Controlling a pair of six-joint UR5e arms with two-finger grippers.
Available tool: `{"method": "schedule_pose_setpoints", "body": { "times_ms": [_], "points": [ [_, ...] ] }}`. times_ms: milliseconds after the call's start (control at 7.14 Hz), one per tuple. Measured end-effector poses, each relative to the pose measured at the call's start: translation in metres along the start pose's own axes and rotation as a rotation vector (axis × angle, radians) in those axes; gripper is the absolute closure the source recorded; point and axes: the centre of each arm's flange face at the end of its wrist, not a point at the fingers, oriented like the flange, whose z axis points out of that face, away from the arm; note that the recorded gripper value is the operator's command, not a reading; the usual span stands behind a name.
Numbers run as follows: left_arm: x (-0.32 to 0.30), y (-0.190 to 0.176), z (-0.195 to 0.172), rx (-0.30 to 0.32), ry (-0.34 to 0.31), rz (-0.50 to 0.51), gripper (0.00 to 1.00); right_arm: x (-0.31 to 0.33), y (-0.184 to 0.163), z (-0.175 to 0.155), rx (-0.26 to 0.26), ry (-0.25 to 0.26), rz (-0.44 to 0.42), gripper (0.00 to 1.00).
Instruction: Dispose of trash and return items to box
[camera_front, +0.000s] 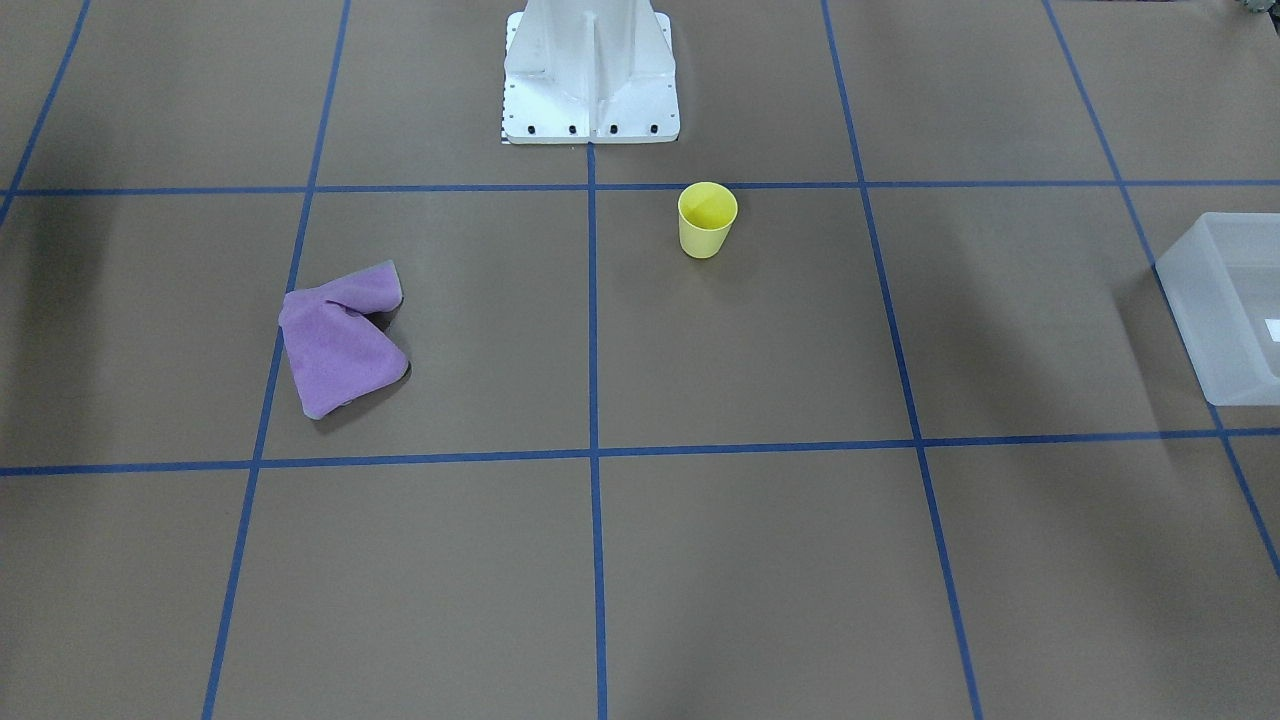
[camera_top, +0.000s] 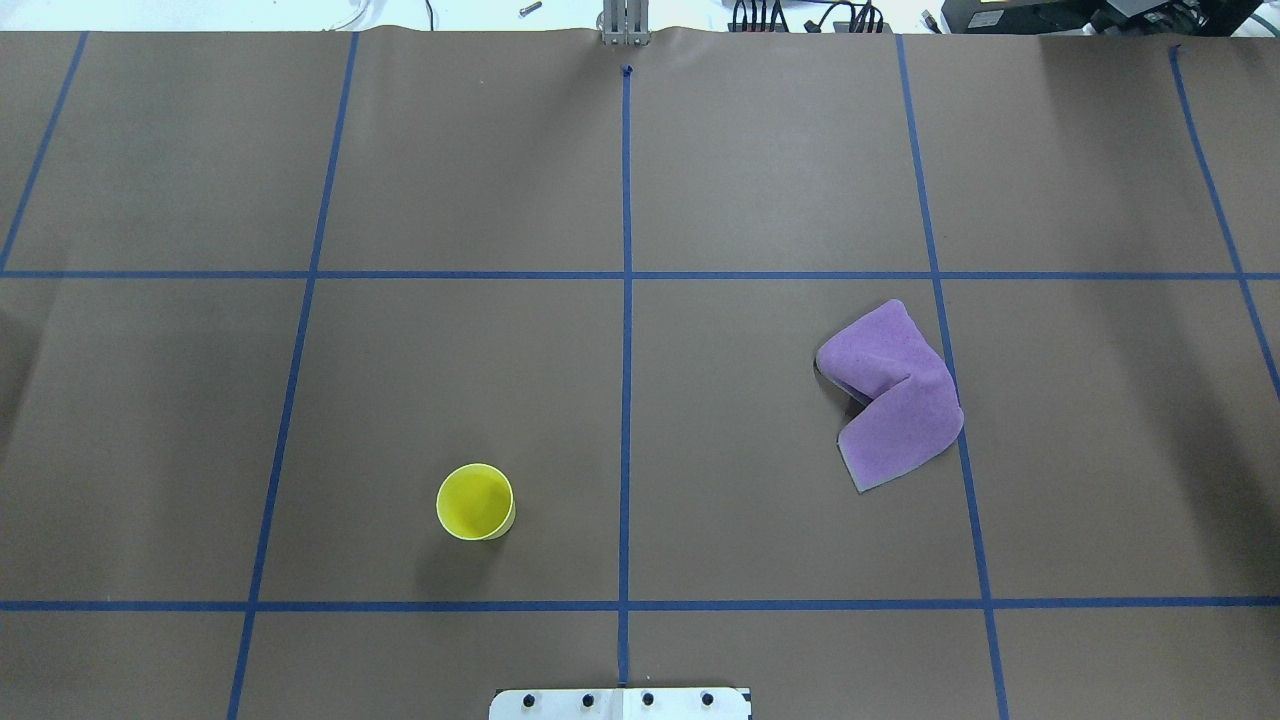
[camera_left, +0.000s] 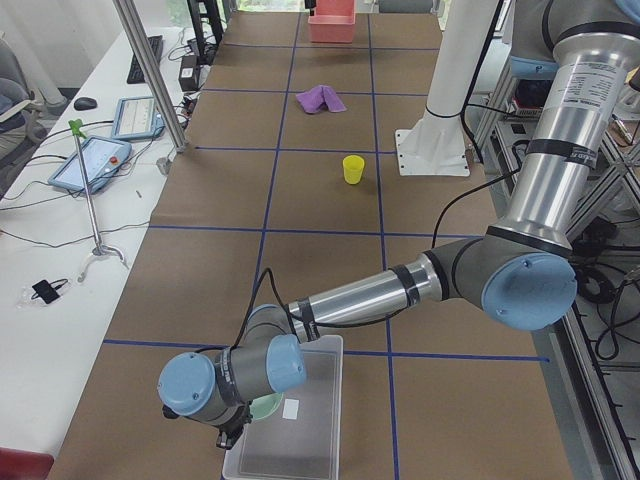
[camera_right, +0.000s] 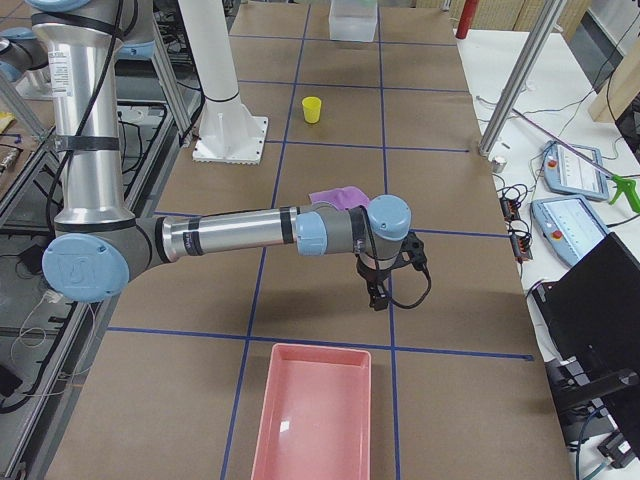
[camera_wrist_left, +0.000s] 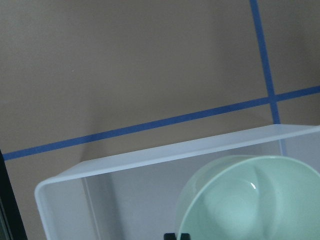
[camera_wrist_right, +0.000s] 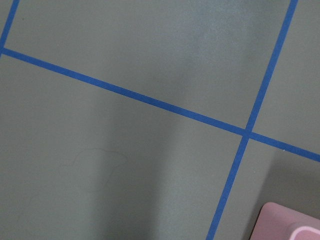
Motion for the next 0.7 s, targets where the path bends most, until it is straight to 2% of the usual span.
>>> {"method": "schedule_pose_setpoints", "body": {
  "times_ms": [280, 560, 700],
  "points": [
    [-0.025, 0.023, 0.034, 0.009, 0.019, -0.016, 1.00, -0.001, 0.000, 0.000, -0.001, 0.000, -0.002, 0.00],
    [-0.035, 0.036, 0.052, 0.006, 0.023, -0.019, 1.00, -0.001, 0.000, 0.001, -0.002, -0.001, -0.003, 0.00],
    [-0.039, 0.041, 0.059, 0.005, 0.023, -0.022, 0.96, -0.001, -0.001, 0.001, -0.002, -0.001, -0.003, 0.00]
  ]
}}
